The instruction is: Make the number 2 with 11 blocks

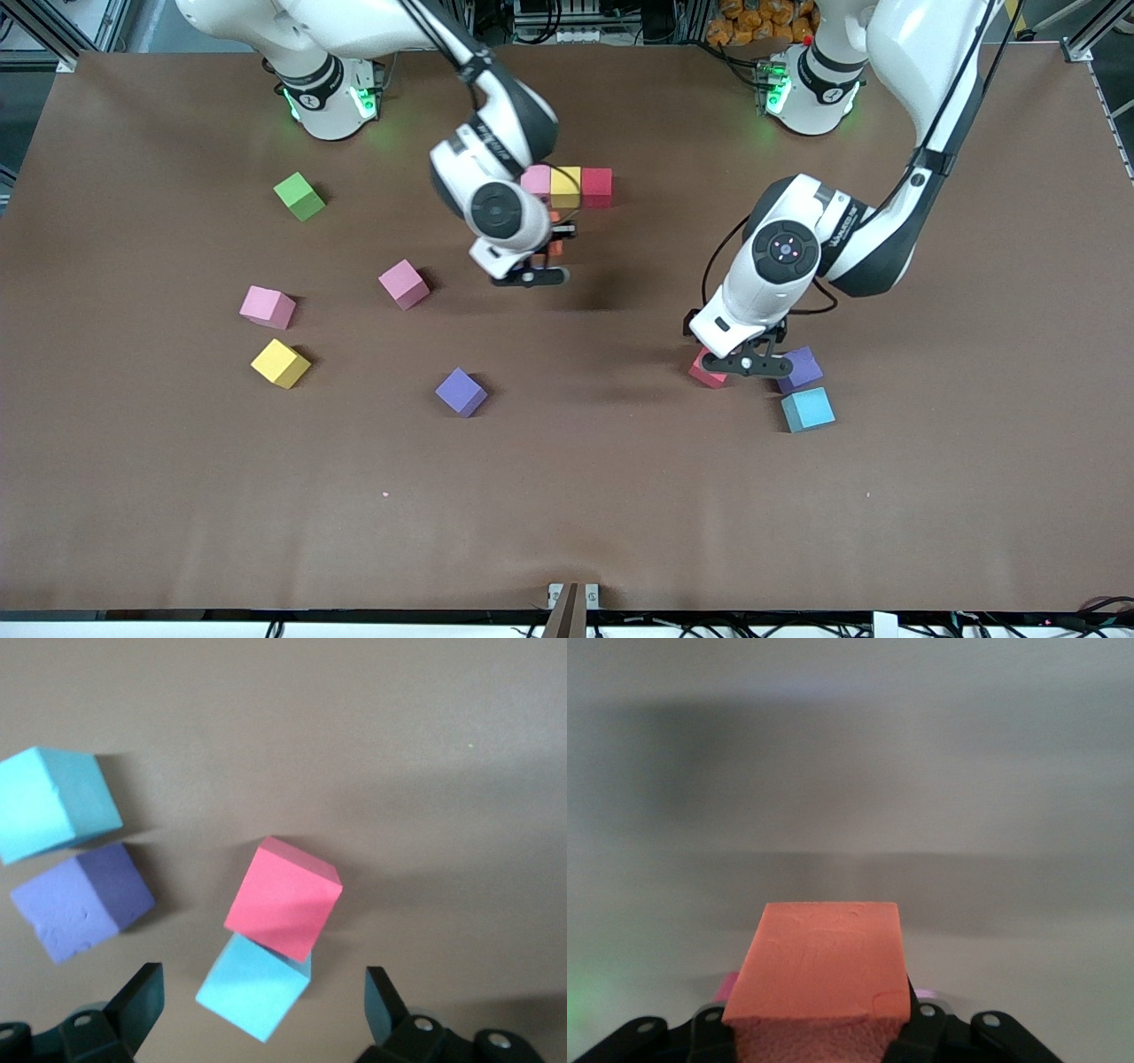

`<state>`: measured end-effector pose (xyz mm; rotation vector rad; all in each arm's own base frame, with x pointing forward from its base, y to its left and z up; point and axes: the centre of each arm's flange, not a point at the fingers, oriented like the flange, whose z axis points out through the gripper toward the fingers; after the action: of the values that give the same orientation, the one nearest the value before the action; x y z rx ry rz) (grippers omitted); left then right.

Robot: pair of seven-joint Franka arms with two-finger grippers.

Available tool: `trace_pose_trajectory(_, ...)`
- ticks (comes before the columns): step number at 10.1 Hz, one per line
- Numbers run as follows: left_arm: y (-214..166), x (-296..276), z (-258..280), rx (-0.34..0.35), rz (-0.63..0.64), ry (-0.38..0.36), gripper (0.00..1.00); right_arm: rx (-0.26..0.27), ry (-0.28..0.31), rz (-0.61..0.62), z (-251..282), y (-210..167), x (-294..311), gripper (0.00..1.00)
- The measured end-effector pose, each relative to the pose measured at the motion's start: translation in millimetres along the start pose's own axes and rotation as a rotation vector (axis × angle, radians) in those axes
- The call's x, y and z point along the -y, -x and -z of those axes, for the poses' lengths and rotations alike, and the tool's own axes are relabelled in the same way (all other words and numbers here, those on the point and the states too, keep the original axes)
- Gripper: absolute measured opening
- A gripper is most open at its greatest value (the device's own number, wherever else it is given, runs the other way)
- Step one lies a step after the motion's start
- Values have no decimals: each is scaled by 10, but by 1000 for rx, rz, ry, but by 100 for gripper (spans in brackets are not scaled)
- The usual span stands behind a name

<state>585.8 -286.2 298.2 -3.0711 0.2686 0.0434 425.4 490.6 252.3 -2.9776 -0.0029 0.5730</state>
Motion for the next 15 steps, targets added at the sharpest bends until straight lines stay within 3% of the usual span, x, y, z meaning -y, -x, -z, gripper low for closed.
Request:
trace_pose_trajectory(4, -142, -125, -506, 35, -161, -9, 100, -15, 10, 35, -539, 118, 389, 58)
trace_pose_trajectory(8, -234, -96, -593, 35, -241, 3, 100, -14, 26, 44, -734, 282, 531, 58)
trace_pose_trajectory(15, -221, -85, -816, 66, -270, 11, 100, -35, 59, 0, -966, 385, 627, 58)
